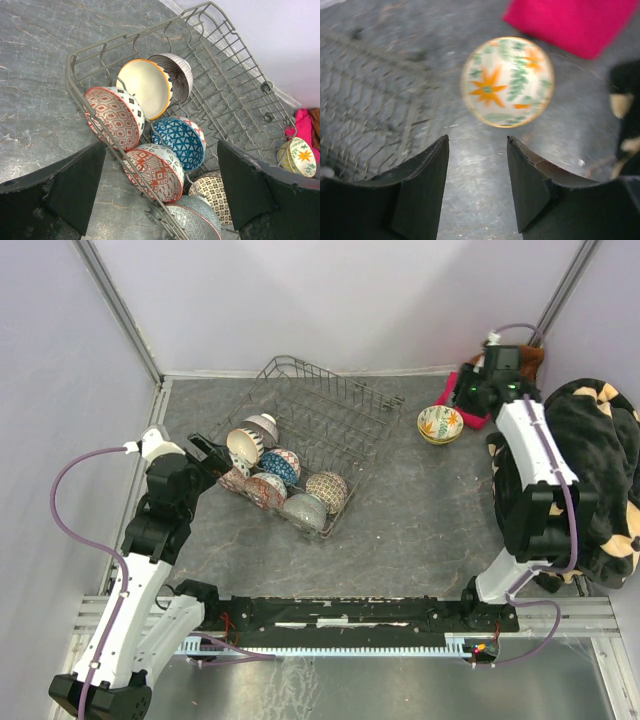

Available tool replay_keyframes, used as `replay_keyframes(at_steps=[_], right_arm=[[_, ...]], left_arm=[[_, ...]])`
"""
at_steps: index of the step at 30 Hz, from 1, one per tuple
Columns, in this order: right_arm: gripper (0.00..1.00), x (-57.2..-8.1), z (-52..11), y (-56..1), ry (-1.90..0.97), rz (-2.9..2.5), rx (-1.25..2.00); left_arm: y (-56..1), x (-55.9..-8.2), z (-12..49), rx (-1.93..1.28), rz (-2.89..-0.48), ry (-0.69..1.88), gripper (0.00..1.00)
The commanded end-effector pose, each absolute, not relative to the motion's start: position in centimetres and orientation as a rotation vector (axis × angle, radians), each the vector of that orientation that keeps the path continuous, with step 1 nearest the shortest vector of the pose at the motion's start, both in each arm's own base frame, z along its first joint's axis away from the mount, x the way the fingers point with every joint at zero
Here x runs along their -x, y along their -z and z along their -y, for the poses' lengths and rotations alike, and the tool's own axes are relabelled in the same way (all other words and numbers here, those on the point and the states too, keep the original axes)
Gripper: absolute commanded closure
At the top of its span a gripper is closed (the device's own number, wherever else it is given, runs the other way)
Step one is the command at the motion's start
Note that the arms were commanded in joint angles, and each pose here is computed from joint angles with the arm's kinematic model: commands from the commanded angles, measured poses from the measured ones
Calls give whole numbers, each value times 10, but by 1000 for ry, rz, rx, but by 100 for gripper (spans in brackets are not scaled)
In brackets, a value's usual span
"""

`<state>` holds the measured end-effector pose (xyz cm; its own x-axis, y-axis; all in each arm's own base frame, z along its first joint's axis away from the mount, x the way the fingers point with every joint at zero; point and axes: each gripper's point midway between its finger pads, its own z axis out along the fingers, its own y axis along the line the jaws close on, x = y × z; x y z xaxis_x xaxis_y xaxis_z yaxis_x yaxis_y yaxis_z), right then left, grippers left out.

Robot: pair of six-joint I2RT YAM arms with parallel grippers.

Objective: Unload the bowls from the dish rack

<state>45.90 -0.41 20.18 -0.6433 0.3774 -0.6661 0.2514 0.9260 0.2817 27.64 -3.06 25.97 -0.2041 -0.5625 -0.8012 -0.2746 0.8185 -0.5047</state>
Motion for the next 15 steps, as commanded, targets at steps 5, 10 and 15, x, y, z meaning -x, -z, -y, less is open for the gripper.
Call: replay_keyframes(at_steps=[5, 10, 15], right_arm=[[40, -452, -171, -280, -315, -2062, 225], [40, -449, -259, -276, -356, -2030, 434], [40, -451, -334, -267, -331, -1991, 624]], left_arm=[[-280, -280, 24, 662, -1731, 279, 1], [-281, -276, 20, 681, -1731, 264, 1], [-280, -269, 14, 709, -1718, 248, 1]])
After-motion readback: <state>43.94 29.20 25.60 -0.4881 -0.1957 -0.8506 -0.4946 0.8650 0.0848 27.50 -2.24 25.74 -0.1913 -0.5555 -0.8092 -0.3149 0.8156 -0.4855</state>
